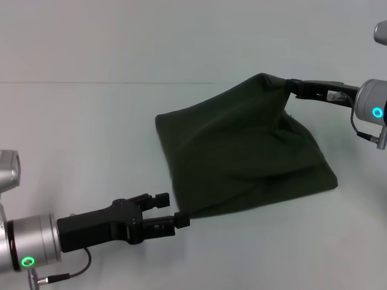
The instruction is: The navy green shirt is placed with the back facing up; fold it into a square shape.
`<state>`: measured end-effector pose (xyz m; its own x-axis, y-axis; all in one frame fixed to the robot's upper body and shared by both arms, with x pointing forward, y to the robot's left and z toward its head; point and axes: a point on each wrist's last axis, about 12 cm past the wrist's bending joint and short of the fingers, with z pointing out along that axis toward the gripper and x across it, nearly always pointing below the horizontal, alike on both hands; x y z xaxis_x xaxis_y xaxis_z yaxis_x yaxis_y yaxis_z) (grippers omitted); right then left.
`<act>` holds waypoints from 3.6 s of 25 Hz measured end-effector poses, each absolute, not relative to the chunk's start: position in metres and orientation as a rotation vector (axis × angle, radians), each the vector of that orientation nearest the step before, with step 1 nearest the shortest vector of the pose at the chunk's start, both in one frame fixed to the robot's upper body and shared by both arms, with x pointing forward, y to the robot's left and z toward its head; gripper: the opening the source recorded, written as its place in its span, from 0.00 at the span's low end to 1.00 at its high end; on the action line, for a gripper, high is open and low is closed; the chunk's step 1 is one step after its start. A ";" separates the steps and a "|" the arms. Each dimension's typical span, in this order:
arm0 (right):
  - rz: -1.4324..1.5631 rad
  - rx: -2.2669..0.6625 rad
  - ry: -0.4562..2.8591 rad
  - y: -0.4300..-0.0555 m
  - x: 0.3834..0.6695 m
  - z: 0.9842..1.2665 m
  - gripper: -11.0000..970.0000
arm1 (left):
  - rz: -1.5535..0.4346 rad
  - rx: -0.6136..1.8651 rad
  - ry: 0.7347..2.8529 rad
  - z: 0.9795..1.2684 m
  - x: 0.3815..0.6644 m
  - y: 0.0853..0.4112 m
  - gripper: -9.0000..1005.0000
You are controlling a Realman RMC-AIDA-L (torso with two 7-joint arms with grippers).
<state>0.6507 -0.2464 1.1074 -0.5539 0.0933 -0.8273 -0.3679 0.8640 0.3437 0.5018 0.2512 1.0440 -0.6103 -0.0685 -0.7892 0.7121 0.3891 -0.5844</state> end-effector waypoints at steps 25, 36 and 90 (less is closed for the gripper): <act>0.534 0.002 2.105 -0.267 0.651 1.089 0.12 | -1.320 0.620 1.906 1.042 0.497 0.247 0.93; 0.812 0.147 2.032 -0.317 0.614 1.088 0.49 | -1.321 0.606 1.897 1.043 0.498 0.248 0.93; 0.973 -0.089 2.370 -0.312 0.598 1.092 0.14 | -1.331 0.598 1.900 1.041 0.495 0.247 0.93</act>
